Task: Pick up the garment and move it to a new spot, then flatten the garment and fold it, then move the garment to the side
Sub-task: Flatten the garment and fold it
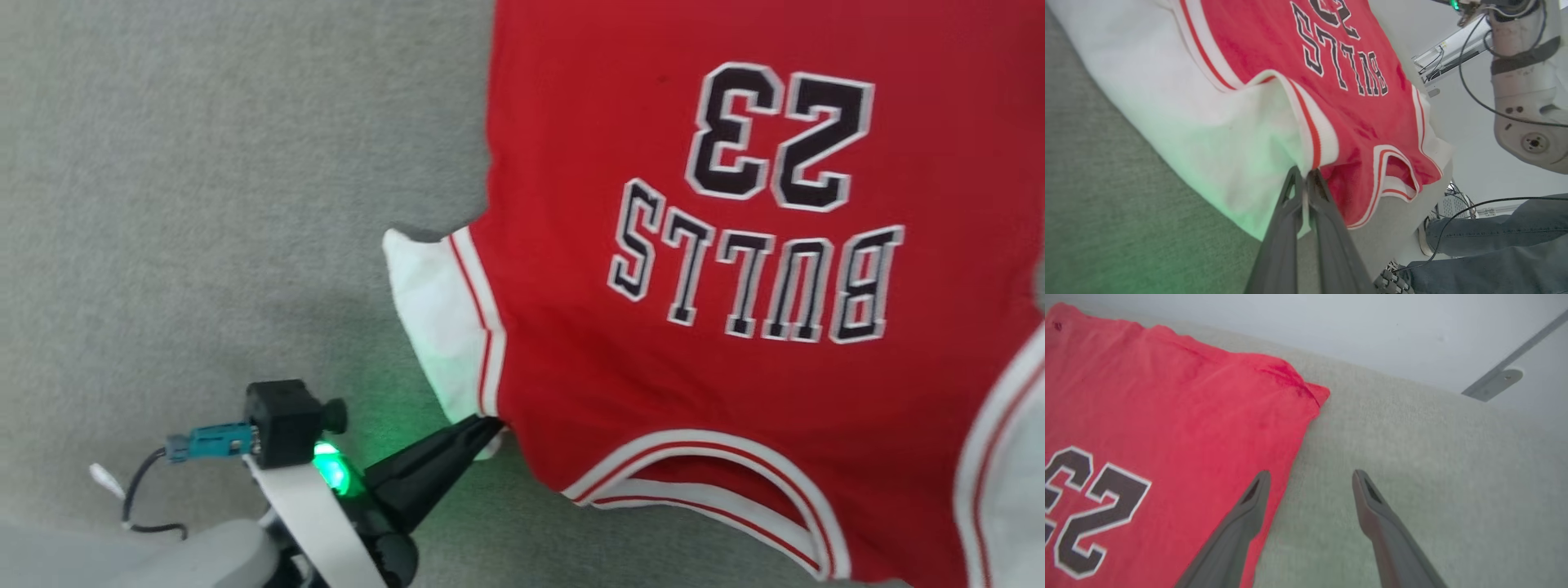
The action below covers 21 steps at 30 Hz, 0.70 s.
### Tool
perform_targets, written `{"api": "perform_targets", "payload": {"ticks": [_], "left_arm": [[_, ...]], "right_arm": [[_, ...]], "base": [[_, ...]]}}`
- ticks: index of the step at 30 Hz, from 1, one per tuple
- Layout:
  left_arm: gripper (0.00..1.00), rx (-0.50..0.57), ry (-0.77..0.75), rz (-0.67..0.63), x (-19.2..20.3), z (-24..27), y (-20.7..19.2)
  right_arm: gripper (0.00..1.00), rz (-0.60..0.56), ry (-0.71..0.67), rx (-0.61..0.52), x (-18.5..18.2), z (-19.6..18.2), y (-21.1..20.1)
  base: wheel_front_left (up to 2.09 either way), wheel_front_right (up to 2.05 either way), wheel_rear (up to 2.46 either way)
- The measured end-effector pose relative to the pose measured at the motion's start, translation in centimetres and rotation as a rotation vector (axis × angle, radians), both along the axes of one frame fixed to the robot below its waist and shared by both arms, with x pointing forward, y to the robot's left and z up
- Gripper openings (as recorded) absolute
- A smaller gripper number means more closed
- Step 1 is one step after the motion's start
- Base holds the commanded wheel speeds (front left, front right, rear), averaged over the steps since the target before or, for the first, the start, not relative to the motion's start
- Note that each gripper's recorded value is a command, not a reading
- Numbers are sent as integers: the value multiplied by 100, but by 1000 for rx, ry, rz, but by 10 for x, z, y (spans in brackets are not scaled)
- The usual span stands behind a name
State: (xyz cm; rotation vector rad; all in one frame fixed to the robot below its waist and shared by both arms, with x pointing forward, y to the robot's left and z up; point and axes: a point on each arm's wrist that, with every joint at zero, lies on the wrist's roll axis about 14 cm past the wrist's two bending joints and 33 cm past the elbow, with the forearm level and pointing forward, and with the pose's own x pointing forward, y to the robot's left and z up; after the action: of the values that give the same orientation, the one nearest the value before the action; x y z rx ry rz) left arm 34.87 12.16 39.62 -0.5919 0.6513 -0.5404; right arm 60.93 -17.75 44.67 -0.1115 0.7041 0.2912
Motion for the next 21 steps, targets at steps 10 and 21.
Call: {"api": "perform_targets", "payload": {"ticks": [10, 21], "left_arm": [[0, 20, 56, 33, -5, -14, 5], [0, 28, 3, 76, 12, -6, 13]], "right_arm": [[100, -16, 263, -99, 54, -71, 25], [0, 11, 241, -53, 57, -68, 40]], "base": [[0, 0, 0], [0, 0, 0]]}}
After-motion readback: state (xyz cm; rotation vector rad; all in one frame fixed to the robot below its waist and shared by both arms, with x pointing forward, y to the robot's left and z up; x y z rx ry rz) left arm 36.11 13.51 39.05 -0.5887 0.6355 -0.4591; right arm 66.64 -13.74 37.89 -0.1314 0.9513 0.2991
